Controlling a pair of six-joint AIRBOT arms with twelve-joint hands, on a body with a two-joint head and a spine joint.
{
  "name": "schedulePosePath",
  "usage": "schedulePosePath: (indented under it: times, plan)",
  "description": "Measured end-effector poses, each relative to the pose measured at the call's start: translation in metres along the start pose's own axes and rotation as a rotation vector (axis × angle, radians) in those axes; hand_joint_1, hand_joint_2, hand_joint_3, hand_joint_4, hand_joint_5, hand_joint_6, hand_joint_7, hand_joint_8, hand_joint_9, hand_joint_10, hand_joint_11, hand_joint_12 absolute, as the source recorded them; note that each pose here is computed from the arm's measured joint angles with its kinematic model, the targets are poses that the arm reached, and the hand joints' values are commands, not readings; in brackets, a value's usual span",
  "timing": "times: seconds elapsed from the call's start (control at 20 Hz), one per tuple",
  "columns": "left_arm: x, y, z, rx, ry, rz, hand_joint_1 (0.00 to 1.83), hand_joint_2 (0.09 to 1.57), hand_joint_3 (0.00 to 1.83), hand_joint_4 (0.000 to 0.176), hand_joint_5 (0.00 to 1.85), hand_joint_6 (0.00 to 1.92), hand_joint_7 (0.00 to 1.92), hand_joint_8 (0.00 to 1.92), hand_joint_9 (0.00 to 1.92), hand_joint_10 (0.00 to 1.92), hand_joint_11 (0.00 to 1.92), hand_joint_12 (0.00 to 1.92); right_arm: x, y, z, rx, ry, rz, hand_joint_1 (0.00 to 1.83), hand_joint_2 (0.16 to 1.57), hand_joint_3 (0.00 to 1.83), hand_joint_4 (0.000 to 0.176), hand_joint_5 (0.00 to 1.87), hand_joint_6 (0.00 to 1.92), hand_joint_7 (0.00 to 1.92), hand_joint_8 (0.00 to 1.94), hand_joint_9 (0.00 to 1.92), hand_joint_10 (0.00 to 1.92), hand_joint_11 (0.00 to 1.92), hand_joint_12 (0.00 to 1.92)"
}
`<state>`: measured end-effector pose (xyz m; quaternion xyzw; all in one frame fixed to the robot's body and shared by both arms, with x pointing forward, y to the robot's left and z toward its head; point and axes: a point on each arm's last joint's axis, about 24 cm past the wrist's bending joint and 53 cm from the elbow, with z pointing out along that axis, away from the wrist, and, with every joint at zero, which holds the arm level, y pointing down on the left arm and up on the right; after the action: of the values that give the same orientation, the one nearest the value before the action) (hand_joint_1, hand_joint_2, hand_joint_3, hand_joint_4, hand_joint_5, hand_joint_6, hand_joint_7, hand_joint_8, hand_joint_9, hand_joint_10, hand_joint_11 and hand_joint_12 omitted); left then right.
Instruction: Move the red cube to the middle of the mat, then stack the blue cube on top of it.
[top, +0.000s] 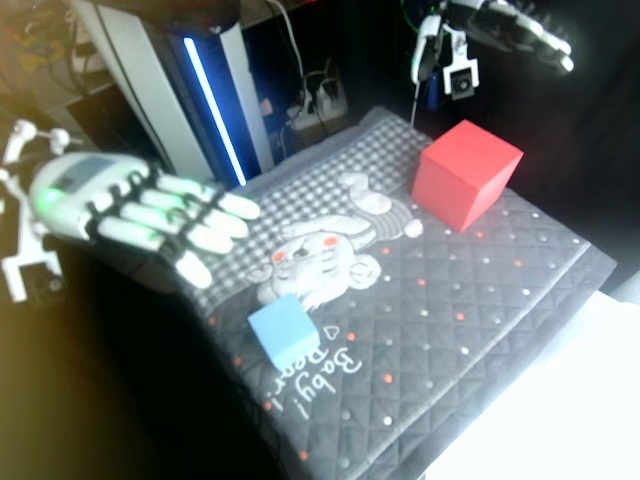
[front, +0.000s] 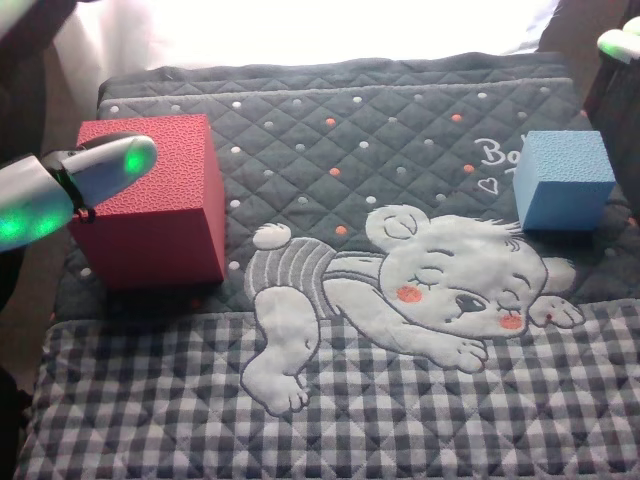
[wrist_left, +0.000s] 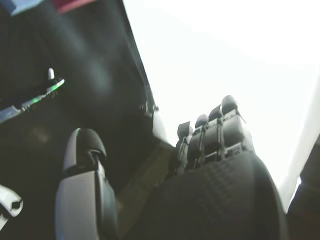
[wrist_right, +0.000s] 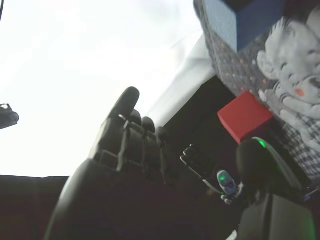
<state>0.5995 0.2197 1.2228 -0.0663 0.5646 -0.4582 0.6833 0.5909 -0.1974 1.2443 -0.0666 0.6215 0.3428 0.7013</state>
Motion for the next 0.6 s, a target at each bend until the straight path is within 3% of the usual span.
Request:
schedulePosePath:
  times: [0.05,0.15,0.25,0.3,0.35,0.4,0.45,0.6]
  plan:
    - [0.000,-0.001,0.000,0.003,0.009,0.006,0.57,1.19,0.00,0.034,0.03,0.00,0.00,0.00,0.00,0.00,0.00,0.22,0.001,-0.001,0.000,0.002,0.007,-0.003,0.66,1.21,0.00,0.000,0.00,0.00,0.05,0.01,0.00,0.14,0.00,1.14]
    - [-0.009,0.001,0.000,-0.005,0.000,0.026,0.56,1.12,0.00,0.056,0.00,0.00,0.00,0.00,0.00,0.00,0.00,0.02,0.005,-0.002,0.000,0.005,0.021,-0.003,0.67,1.22,0.00,0.000,0.00,0.00,0.03,0.00,0.00,0.17,0.00,1.23]
    - [-0.015,0.005,0.001,-0.029,-0.010,0.050,0.59,1.02,0.00,0.071,0.00,0.00,0.00,0.00,0.00,0.00,0.00,0.00,0.005,-0.002,0.000,0.007,0.020,-0.002,0.67,1.22,0.00,0.000,0.00,0.00,0.00,0.00,0.00,0.08,0.00,1.02]
    - [-0.012,0.012,0.001,-0.055,0.006,0.053,0.59,0.98,0.00,0.056,0.00,0.00,0.00,0.00,0.00,0.00,0.00,0.00,0.006,-0.003,0.001,0.010,0.019,0.001,0.65,1.23,0.00,0.000,0.00,0.00,0.00,0.00,0.01,0.03,0.00,0.87]
    - [-0.006,0.016,0.001,-0.073,0.029,0.062,0.58,0.95,0.00,0.066,0.00,0.00,0.00,0.00,0.00,0.00,0.00,0.00,0.007,-0.004,0.001,0.011,0.019,0.005,0.68,1.23,0.00,0.000,0.00,0.00,0.00,0.00,0.01,0.02,0.00,0.70]
    - [0.004,0.023,0.000,-0.104,0.070,0.071,0.58,0.92,0.00,0.054,0.00,0.00,0.00,0.00,0.00,0.00,0.00,0.00,0.010,-0.004,0.002,0.012,0.027,0.008,0.66,1.23,0.00,0.000,0.00,0.00,0.00,0.00,0.01,0.02,0.00,0.59]
    - [0.009,0.027,0.001,-0.117,0.087,0.070,0.59,0.91,0.00,0.076,0.00,0.00,0.00,0.00,0.00,0.00,0.00,0.00,0.012,-0.005,0.002,0.014,0.033,0.007,0.65,1.24,0.00,0.000,0.00,0.00,0.00,0.00,0.00,0.02,0.00,0.52]
    - [0.031,0.042,0.007,-0.162,0.137,0.048,0.60,0.89,0.00,0.014,0.00,0.00,0.00,0.00,0.00,0.00,0.00,0.00,0.016,-0.006,0.002,0.020,0.042,0.014,0.58,1.24,0.00,0.000,0.00,0.00,0.00,0.00,0.00,0.00,0.00,0.48]
